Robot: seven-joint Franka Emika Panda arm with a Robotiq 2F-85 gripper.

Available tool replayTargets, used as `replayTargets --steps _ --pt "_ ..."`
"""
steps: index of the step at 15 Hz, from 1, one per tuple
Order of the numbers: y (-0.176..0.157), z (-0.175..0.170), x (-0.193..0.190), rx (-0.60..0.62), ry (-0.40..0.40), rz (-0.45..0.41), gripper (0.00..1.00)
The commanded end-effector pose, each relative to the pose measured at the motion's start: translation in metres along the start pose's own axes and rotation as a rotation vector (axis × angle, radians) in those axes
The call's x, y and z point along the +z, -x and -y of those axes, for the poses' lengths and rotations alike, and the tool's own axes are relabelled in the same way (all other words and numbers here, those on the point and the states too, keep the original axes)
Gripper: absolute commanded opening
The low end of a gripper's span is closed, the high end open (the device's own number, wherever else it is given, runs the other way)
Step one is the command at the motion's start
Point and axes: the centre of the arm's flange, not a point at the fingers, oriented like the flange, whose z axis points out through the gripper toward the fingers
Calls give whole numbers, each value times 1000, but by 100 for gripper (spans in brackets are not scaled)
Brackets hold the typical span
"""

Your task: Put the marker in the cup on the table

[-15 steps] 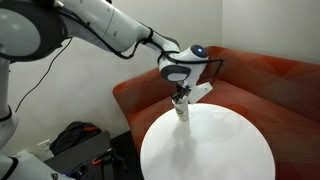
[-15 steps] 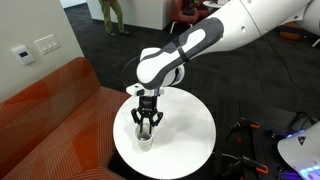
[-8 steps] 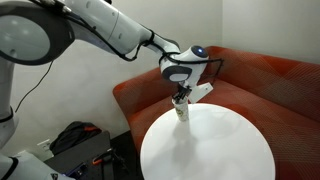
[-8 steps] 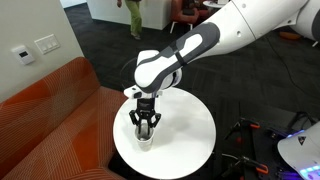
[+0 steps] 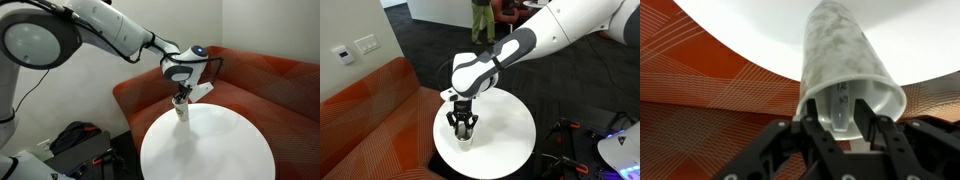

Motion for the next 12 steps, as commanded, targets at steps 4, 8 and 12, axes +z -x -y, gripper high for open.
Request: replayTargets --steps 4,8,12 --pt "-3 -6 5 10 2 11 48" --pt "-3 -5 8 11 -2 5 44" --pt "-2 -3 9 14 -7 -4 42"
